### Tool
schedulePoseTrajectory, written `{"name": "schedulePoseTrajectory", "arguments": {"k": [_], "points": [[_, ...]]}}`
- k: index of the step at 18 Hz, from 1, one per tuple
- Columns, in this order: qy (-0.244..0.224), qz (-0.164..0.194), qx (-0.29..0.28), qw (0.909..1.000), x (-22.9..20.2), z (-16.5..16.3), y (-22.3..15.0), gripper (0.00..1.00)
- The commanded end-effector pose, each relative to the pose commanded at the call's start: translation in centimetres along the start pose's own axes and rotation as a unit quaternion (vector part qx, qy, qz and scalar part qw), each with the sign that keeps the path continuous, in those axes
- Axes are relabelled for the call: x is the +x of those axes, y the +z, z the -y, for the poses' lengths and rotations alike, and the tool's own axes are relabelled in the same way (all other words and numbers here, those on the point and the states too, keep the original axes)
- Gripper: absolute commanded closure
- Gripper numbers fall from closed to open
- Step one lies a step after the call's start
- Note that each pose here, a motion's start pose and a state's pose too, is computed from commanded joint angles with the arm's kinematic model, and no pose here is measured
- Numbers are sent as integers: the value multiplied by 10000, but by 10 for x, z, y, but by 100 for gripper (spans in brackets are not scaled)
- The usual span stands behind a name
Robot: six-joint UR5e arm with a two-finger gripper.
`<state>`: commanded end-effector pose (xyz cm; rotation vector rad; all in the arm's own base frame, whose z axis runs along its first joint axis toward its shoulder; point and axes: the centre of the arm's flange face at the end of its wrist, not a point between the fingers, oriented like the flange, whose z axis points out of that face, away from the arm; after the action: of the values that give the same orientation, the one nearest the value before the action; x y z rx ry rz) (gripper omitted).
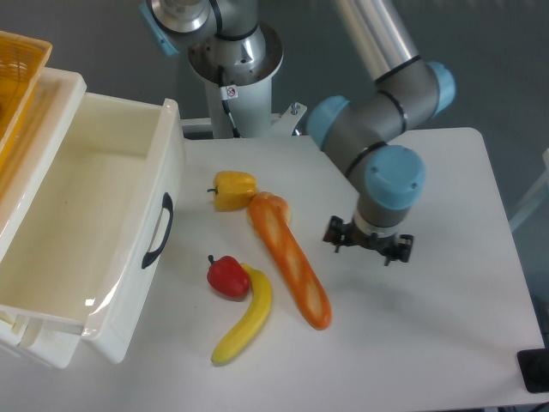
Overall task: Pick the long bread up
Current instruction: 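Move the open gripper over the middle of the long orange baguette, then lower the gripper and close it around the baguette's middle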
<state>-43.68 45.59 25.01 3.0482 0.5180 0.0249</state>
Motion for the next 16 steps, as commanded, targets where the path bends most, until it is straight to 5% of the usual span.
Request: {"name": "schedulePoseTrajectory", "arguments": {"k": [4, 16], "points": [[-680, -52, -86, 9976, 30, 14, 12, 0], [-822, -279, -330, 9957, 28, 37, 65, 0]]}}
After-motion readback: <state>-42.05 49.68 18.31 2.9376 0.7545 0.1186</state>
